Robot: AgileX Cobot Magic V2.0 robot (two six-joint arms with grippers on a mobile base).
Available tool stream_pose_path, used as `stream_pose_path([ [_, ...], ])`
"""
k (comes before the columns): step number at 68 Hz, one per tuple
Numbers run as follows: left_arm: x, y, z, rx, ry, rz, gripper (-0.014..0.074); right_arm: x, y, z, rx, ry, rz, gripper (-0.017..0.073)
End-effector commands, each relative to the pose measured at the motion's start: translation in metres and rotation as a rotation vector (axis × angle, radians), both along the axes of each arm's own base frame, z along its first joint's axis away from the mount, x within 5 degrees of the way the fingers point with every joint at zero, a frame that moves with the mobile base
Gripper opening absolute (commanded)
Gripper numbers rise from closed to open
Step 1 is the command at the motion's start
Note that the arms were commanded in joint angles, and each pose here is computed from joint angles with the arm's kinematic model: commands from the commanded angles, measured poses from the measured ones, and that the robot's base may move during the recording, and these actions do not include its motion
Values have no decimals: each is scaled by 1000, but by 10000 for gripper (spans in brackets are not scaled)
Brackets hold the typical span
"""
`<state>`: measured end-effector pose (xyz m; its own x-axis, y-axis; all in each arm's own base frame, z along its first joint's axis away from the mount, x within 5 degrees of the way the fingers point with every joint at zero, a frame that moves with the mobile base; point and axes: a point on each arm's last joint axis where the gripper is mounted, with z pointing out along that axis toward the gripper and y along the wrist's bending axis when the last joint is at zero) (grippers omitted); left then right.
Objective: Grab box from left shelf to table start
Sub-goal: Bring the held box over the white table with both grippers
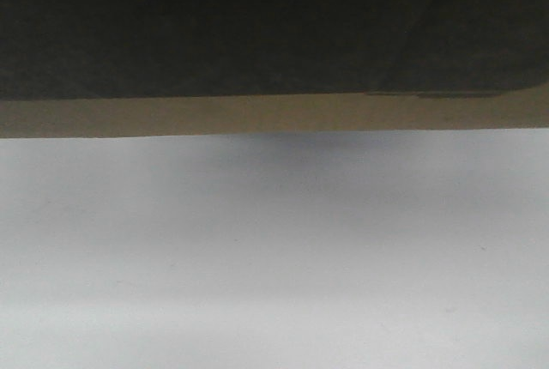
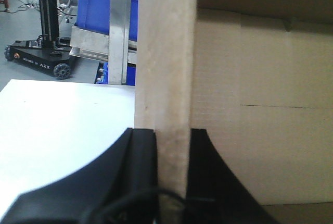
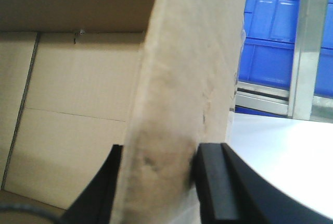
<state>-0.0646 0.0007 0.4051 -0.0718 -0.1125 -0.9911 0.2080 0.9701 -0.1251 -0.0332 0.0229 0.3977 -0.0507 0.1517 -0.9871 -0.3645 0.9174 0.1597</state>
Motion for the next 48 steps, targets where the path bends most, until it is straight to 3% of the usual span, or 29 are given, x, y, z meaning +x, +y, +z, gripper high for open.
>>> stream_pose_path([
  [1, -3, -1, 25, -86, -192, -32, -99, -1, -3, 21, 58, -138, -31, 59],
  [48, -3, -1, 25, -86, -192, -32, -99, -1, -3, 21, 58, -138, -31, 59],
])
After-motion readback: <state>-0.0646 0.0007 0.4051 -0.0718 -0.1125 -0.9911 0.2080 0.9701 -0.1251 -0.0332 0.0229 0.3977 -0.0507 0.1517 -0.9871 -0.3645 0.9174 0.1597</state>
